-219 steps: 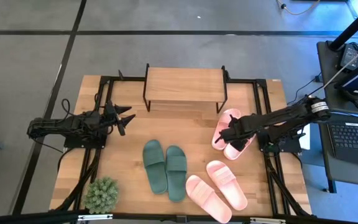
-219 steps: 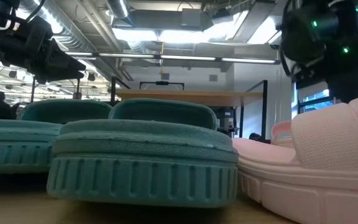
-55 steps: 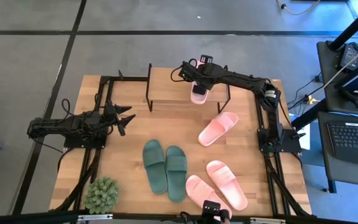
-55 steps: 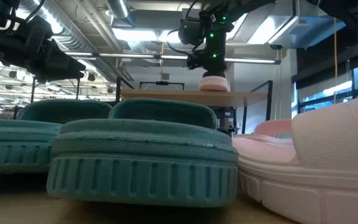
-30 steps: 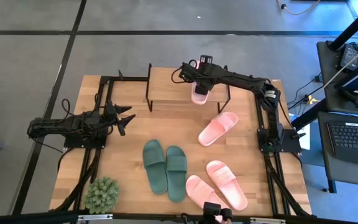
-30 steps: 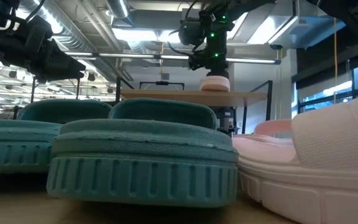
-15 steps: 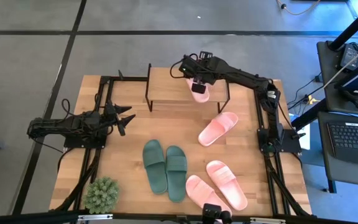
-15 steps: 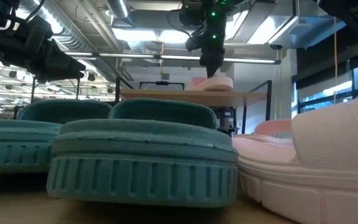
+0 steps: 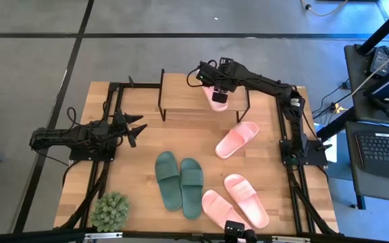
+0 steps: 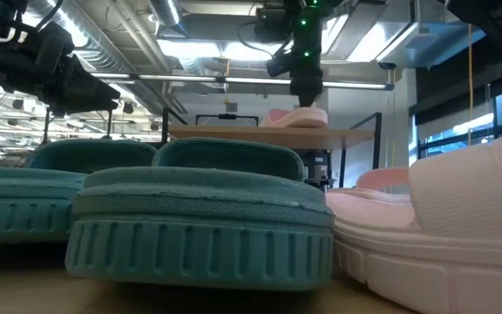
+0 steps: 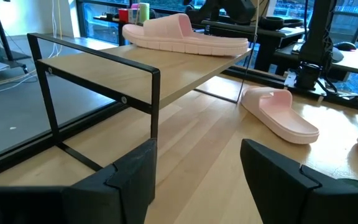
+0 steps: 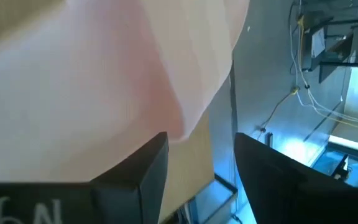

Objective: Pick and place slides into the shelf
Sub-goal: Put the pink slide on the shelf

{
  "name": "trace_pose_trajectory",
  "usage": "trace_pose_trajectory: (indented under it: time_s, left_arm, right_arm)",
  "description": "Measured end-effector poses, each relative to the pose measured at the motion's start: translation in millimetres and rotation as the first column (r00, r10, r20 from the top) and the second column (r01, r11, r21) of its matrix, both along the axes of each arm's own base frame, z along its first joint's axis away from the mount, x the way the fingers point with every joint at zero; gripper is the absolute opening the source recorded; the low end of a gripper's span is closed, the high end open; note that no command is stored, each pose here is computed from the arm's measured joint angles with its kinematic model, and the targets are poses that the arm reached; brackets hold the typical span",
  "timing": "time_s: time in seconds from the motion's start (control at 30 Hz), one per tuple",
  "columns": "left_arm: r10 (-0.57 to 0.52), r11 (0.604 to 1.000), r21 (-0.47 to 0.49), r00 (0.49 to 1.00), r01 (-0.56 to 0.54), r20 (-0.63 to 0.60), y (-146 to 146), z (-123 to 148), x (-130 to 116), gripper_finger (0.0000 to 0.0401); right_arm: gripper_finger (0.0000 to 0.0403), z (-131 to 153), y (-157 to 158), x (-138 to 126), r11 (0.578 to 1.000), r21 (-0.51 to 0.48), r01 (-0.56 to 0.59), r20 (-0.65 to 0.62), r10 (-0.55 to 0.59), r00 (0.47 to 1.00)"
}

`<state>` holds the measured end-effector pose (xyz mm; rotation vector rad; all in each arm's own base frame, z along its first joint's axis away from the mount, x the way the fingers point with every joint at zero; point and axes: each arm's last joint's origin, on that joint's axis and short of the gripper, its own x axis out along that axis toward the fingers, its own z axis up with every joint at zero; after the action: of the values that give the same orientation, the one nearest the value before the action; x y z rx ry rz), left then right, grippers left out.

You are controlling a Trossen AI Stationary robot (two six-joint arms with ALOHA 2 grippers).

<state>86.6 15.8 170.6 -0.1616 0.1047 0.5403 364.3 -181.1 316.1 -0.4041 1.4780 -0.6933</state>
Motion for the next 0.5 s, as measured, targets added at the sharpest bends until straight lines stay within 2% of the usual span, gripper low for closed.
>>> trace_pose_trajectory:
  time_s: [0.33, 0.4, 0.5]
  left_arm:
    - [0.0, 1.0, 0.0, 1.0, 0.0, 0.0, 0, 0, 0, 0.0224]
    - [0.0, 1.0, 0.0, 1.0, 0.0, 0.001, 0, 0, 0, 0.0224]
    - [0.0, 1.0, 0.0, 1.0, 0.0, 0.001, 0, 0, 0, 0.0224]
  right_arm:
    - [0.0185, -1, 4, -13, 0.998, 0.058, 0.004, -0.121, 0.003, 0.993]
    - [0.0185, -2, 6, -16, 0.995, 0.103, 0.0, -0.145, 0.015, 0.989]
    - [0.0185, -4, 10, -19, 0.975, 0.221, -0.009, -0.15, 0.043, 0.988]
